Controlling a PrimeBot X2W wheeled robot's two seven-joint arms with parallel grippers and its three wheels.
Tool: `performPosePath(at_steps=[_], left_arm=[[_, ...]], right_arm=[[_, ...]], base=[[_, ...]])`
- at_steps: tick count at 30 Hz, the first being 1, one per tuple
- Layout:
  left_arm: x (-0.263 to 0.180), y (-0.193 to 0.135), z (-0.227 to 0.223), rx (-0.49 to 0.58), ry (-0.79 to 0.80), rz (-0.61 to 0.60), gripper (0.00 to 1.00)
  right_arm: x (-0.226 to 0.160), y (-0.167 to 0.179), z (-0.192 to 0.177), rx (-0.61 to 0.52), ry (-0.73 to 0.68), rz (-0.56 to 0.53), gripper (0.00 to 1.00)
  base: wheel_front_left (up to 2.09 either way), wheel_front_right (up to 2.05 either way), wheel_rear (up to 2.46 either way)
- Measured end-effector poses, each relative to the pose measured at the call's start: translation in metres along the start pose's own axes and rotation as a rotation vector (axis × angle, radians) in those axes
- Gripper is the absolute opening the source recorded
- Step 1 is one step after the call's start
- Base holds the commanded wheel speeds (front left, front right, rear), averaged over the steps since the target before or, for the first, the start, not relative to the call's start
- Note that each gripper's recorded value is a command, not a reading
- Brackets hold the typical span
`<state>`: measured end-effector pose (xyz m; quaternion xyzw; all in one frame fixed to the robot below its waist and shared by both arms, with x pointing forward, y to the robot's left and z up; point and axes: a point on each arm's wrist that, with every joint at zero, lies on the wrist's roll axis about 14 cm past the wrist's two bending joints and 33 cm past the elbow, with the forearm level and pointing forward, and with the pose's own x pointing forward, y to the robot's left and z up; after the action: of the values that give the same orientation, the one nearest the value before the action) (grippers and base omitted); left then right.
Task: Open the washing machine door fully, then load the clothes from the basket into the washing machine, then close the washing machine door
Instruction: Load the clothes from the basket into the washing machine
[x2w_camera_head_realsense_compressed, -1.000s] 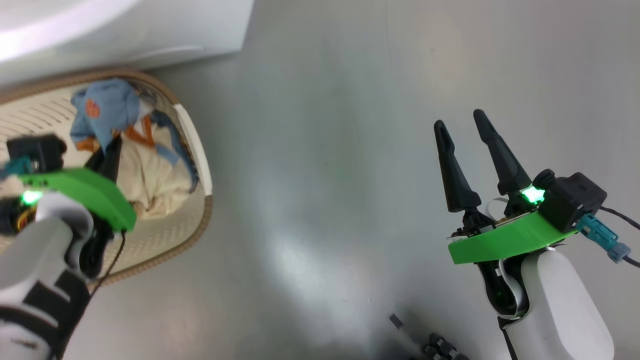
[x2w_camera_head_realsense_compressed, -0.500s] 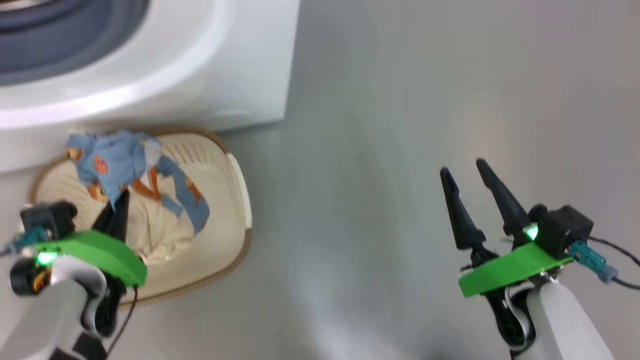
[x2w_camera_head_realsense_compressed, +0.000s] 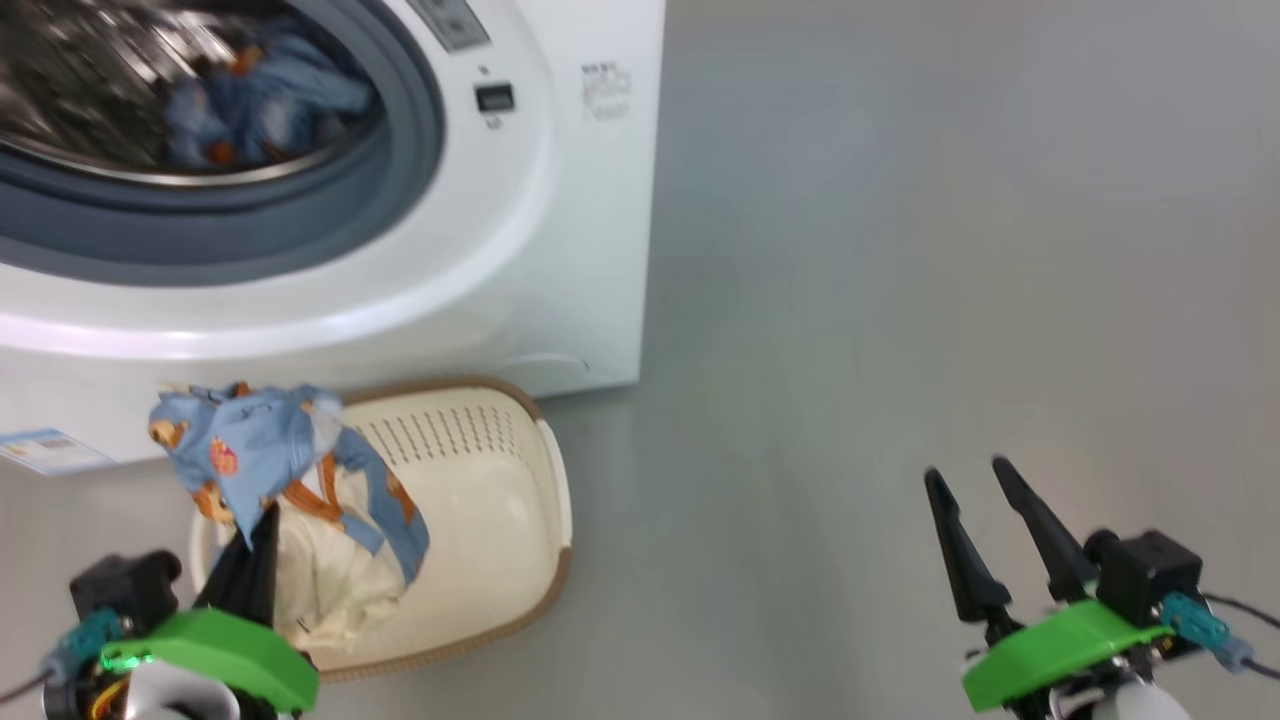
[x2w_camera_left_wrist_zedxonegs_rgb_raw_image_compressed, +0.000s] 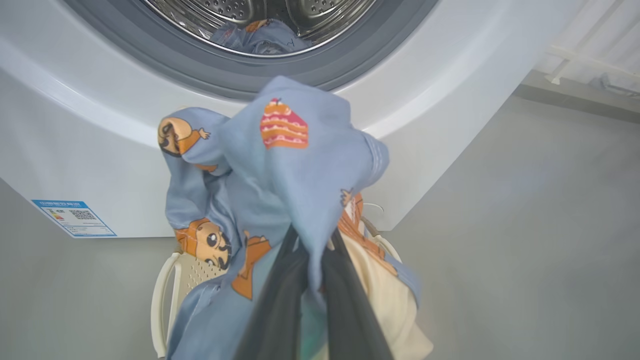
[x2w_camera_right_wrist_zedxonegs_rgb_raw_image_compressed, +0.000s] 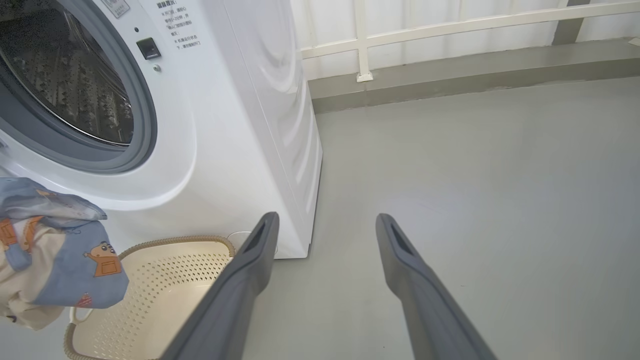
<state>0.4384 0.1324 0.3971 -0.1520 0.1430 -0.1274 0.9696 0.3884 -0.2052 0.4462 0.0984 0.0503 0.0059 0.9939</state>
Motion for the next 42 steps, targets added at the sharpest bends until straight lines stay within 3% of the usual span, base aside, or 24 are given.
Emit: performPosePath(at_steps=[8, 23, 42], left_arm=[[-0.045, -0.005, 0.039, 0.046, -0.148, 0.022, 0.0], [-0.117, 0.002, 0.063, 0.083, -0.297, 0.131, 0.0], [-0.105, 0.007, 0.069, 0.078, -0.309, 0.146, 0.0]], right_arm=[[-0.019, 0.005, 0.012, 0.017, -0.036, 0.019, 1.0], [-0.033, 0.006, 0.027, -0.006, -0.078, 0.044, 1.0], [-0.027, 0.005, 0.014, 0.015, -0.043, 0.025, 1.0]], base=[[0.0, 0.0, 0.0], [0.0, 0.0, 0.0], [0.0, 0.0, 0.0]])
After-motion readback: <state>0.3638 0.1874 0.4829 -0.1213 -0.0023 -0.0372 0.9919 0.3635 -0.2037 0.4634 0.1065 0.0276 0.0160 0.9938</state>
